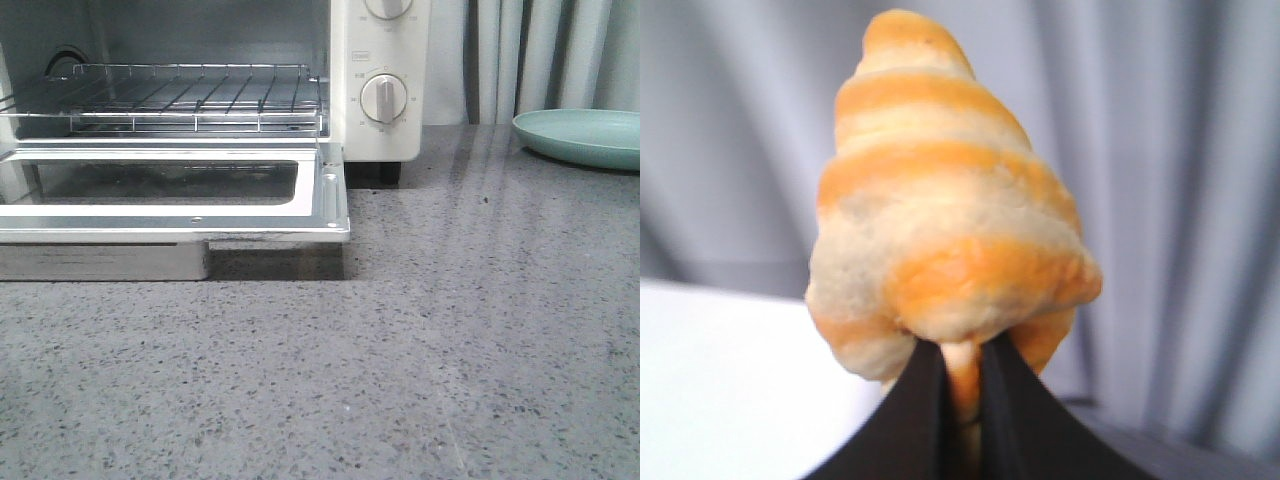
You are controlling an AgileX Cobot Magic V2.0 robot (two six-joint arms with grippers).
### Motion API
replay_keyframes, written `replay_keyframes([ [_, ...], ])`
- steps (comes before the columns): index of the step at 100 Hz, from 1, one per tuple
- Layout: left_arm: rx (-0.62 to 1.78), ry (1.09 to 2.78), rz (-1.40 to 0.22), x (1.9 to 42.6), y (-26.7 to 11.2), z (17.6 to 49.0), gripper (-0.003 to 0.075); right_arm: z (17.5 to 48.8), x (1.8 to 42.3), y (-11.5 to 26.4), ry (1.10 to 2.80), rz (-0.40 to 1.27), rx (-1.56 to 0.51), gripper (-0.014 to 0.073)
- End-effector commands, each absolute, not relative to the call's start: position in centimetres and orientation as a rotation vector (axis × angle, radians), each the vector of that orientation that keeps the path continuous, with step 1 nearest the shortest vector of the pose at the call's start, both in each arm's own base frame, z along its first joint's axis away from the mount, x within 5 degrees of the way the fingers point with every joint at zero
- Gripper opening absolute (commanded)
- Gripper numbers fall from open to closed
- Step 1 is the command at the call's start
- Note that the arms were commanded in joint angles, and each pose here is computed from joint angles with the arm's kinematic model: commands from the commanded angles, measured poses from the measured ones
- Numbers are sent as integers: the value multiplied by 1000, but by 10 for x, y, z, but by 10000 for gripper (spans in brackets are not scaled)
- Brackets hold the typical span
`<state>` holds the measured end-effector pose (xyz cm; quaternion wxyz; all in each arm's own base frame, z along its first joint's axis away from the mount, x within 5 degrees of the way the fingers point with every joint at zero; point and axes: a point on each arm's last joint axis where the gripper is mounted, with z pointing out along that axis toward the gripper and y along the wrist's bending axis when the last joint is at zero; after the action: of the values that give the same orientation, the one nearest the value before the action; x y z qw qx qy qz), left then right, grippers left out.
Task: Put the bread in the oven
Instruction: 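Lift the croissant and carry it with the right gripper into the oven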
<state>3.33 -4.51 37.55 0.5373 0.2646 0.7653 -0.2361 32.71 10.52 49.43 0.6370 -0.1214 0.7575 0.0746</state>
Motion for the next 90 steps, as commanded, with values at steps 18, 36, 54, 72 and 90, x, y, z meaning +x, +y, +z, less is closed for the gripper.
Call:
replay_keyframes([
  [18, 611, 1737, -556, 34, -45, 389, -21, 507, 231, 230, 1579, 344, -840, -76],
  [36, 611, 1737, -554, 34, -45, 389, -21, 469, 223, 279, 1675, 378, -1019, -76],
  [54, 611, 1737, -554, 34, -45, 389, -21, 435, 239, 302, 1766, 336, -1086, -76],
  [72, 611, 1737, -554, 34, -45, 389, -21, 408, 268, 311, 1785, 221, -1075, -76],
  [90, 611, 1737, -554, 34, -45, 389, -21, 388, 298, 307, 1847, 174, -991, -76],
])
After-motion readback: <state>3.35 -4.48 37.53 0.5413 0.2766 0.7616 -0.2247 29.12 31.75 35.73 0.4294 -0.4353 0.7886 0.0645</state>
